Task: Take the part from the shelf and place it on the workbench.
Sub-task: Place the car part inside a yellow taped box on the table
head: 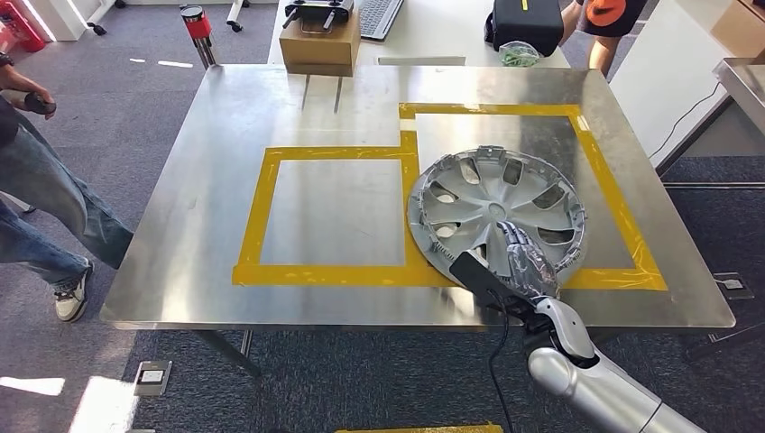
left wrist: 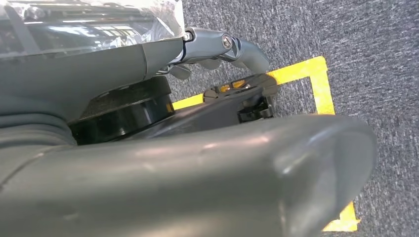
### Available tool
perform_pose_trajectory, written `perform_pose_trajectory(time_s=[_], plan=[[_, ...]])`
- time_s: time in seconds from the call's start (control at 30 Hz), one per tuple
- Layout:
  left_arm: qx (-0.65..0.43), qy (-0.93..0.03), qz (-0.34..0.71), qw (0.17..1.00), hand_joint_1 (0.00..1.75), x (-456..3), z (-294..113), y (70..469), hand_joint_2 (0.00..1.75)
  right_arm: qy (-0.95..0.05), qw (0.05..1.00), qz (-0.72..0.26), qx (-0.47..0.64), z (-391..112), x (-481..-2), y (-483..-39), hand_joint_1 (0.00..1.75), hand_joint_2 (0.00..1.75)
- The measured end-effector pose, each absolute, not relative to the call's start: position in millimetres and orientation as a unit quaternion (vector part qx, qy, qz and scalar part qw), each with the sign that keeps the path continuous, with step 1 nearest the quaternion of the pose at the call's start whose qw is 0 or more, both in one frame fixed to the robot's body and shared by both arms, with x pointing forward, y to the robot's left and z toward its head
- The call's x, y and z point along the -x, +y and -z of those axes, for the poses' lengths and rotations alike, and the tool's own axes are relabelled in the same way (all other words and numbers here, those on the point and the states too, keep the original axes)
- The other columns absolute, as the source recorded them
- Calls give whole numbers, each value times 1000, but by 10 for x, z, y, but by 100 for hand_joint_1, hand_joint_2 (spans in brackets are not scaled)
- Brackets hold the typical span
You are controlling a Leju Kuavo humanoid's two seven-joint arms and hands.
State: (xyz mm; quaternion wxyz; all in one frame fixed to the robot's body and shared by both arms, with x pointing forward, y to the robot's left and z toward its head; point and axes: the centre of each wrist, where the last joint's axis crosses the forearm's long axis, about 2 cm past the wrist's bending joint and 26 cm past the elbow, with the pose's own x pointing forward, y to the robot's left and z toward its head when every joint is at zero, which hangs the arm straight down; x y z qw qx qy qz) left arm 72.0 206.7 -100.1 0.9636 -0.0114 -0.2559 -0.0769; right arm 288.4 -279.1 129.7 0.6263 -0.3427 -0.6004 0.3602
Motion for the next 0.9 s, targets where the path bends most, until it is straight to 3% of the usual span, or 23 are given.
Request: perform_pose_trajectory(time_s=[0.17,0.3,0.9], plan=[[15,-255,74,964,0,-719,1001,2066,0,-617,624,-349,329,-1334,-2896,-2805,0,0],[16,-258,71,963,0,-714,1002,2067,0,-646,620,-329,300,-1429,-2907,-2817,0,175],[-2,-261,35,965,0,-678,1019,2137,0,-814,490,-168,264,-3015,-2857,-3084,0,175]])
